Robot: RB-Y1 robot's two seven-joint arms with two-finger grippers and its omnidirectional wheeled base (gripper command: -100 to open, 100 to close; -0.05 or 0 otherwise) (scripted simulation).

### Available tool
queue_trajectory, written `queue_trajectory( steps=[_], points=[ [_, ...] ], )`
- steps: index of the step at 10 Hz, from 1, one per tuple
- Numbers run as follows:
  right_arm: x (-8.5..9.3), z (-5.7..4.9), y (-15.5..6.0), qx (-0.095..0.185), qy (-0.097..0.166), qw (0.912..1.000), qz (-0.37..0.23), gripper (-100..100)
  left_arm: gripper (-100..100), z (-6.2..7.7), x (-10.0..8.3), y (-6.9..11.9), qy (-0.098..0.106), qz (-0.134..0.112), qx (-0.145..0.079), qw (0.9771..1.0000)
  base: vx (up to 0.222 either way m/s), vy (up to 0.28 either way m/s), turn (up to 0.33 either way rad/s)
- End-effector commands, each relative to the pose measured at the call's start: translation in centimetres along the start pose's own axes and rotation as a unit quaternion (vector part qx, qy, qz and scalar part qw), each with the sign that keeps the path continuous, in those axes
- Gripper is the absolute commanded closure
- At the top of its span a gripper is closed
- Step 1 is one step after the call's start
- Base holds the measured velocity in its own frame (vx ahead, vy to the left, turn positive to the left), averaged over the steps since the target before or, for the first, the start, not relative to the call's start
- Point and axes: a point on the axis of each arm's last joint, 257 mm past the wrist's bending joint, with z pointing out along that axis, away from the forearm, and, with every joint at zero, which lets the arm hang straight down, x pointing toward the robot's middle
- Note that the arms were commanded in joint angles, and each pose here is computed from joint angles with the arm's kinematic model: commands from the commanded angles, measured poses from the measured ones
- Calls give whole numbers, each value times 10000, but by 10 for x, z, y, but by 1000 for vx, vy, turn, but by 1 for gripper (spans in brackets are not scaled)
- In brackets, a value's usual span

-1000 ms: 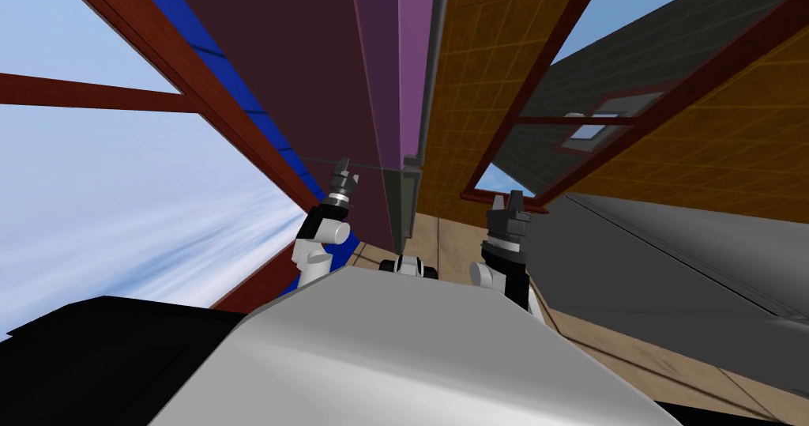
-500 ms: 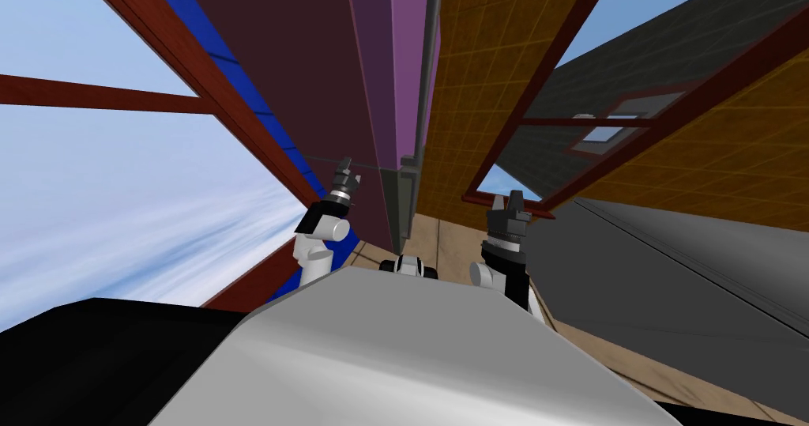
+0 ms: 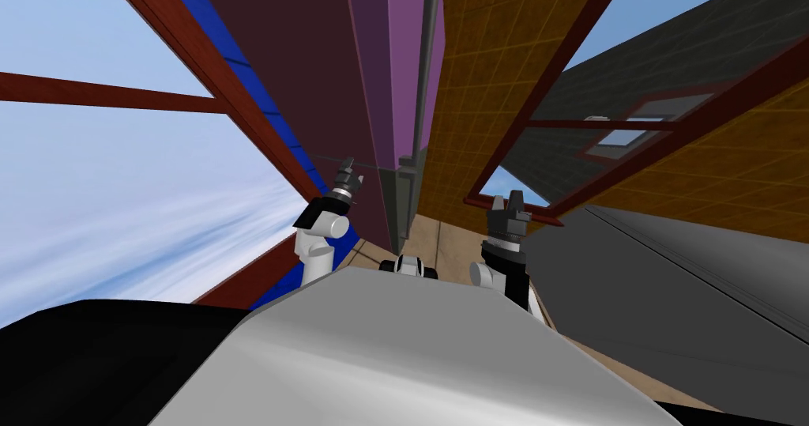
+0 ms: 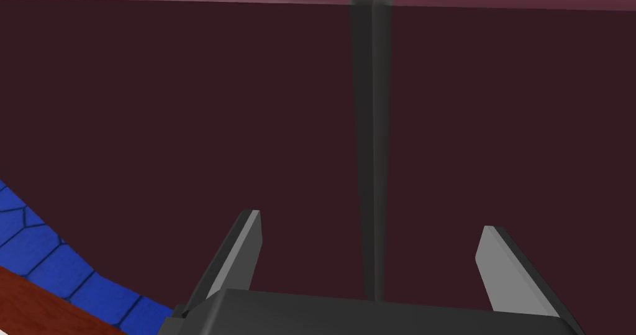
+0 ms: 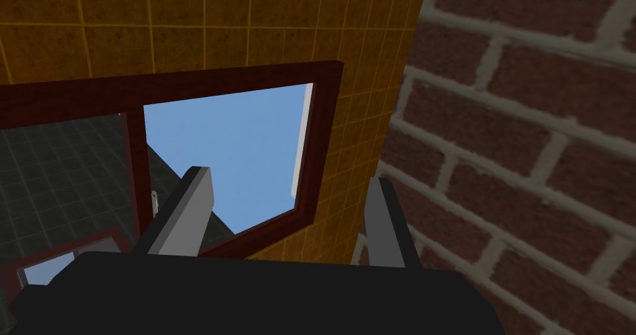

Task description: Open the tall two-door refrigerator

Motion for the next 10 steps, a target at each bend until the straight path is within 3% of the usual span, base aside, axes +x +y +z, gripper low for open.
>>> queue_trajectory(
  steps=[1, 7, 10],
  points=[
    [0, 0, 0, 0, 0, 10000, 0, 0, -100, 5, 12, 5, 173, -229, -191, 9994, 32, -84, 119],
    [0, 0, 0, 0, 0, 10000, 0, 0, -100, 10, 27, 15, 411, -492, -620, 9960, 4, -76, 82],
    [0, 0, 0, 0, 0, 10000, -1, 0, -100, 11, 32, 15, 492, -565, -707, 9947, 16, -62, 67]
  ],
)
